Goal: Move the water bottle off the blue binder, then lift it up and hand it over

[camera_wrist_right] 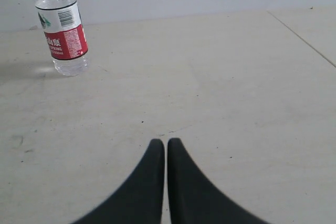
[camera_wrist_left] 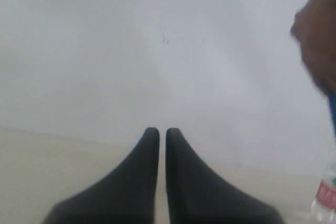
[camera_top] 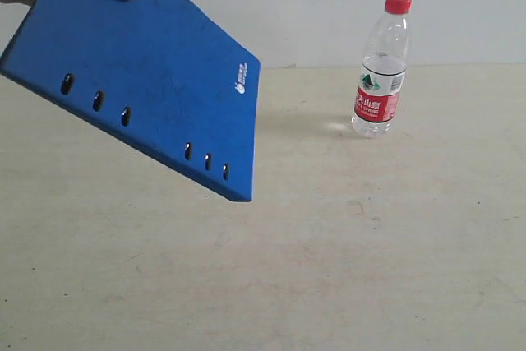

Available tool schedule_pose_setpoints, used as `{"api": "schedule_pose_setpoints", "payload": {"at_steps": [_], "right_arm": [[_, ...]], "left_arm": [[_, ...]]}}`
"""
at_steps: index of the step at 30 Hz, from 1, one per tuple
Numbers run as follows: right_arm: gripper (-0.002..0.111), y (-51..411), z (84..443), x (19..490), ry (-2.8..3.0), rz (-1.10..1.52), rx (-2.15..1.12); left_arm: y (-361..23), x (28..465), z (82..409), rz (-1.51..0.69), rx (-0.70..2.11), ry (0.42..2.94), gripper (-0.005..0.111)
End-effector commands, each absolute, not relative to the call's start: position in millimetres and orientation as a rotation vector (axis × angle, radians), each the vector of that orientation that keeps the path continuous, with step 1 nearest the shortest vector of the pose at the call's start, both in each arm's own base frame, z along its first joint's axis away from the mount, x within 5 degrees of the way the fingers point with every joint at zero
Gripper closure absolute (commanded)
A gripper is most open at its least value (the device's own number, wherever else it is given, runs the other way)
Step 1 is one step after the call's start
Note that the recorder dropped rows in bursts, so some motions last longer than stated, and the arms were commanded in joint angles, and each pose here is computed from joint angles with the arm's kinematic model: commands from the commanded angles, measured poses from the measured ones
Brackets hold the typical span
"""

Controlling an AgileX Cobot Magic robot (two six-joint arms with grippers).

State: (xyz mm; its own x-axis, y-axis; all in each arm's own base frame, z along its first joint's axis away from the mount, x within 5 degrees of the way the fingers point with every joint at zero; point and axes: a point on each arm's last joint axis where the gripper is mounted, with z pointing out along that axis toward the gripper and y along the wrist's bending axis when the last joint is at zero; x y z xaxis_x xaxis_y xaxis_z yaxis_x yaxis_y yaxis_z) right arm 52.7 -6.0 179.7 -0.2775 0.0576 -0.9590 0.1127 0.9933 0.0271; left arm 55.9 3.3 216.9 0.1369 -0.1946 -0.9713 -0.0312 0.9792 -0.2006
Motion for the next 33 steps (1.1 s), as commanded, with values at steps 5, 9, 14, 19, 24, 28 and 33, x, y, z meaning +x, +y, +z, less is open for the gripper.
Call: {"api": "schedule_pose_setpoints", "payload": {"at_steps": [5,9,14,19,24,28,33], "right_arm": [[0.109,-6.3,181.0,52.8,1.836,-0.054,0.135],[0.109,-6.3,181.0,52.8,1.836,-0.054,0.135],[0.109,-6.3,181.0,52.8,1.836,-0.054,0.135],[0.109,-6.3,181.0,52.8,1.836,-0.054,0.135],[0.109,-6.3,181.0,52.8,1.836,-0.054,0.135],[0.109,-6.3,181.0,52.8,1.836,-0.054,0.135],[0.109,-6.3,181.0,52.8,1.836,-0.054,0.135]], "left_arm": [[2.8,55.9,195.8,0.002,-0.087,1.673,0.102],[2.5,54.0,184.6,0.055,-0.023,1.800,0.102],[1.7,53.3,181.6,0.017,-0.057,1.833,0.102],[-0.5,53.0,180.4,-0.191,-0.284,1.830,0.102],[-0.5,53.1,180.6,-0.185,-0.276,1.829,0.102],[-0.5,53.1,180.6,-0.184,-0.275,1.829,0.102],[-0.5,53.1,180.6,-0.184,-0.275,1.829,0.102]]}}
